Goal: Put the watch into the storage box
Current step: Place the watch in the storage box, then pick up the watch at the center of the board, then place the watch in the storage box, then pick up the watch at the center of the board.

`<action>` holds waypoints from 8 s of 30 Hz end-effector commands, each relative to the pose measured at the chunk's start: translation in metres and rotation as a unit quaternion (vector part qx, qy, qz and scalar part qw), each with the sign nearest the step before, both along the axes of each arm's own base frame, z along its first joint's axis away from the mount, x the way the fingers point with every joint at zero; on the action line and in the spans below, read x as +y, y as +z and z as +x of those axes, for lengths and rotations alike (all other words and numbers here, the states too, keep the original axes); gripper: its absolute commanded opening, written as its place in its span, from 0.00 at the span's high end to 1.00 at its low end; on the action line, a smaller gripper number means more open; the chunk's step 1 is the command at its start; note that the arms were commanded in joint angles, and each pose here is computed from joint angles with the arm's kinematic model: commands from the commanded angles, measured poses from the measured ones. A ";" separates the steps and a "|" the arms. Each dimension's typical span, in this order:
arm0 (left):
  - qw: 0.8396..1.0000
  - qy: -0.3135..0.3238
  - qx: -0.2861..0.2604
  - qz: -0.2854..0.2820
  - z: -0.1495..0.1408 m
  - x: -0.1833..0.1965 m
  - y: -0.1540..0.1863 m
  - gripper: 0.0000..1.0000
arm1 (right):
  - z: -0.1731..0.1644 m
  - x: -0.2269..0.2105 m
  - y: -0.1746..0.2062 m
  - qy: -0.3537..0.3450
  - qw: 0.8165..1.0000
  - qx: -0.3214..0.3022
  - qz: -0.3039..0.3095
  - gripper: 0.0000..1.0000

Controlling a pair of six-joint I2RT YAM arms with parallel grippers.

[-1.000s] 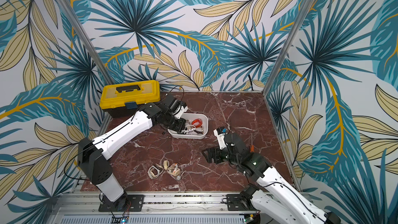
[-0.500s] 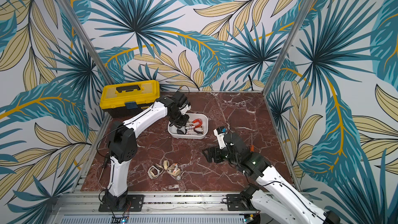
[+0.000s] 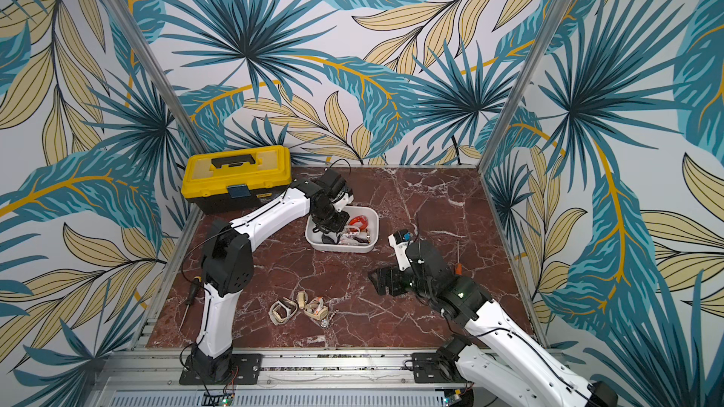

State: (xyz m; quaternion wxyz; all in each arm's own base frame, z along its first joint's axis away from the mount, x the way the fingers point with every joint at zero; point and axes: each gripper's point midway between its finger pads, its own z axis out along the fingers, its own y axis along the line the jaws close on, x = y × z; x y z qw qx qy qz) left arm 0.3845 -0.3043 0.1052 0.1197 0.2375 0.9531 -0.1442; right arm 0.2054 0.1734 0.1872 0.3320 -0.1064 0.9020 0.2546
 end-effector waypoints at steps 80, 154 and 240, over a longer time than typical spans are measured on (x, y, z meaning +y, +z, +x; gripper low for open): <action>0.975 0.050 -0.191 -0.101 -0.280 0.134 0.088 0.00 | -0.021 0.187 -0.123 0.315 0.867 0.326 0.206 0.42; 0.959 0.051 -0.253 -0.119 -0.268 0.137 0.097 0.00 | 0.058 0.146 -0.021 0.213 0.960 0.173 -0.051 1.00; 0.987 0.061 -0.117 -0.092 -0.217 0.093 0.046 0.00 | 0.055 0.060 0.004 0.098 0.989 0.090 -0.069 0.04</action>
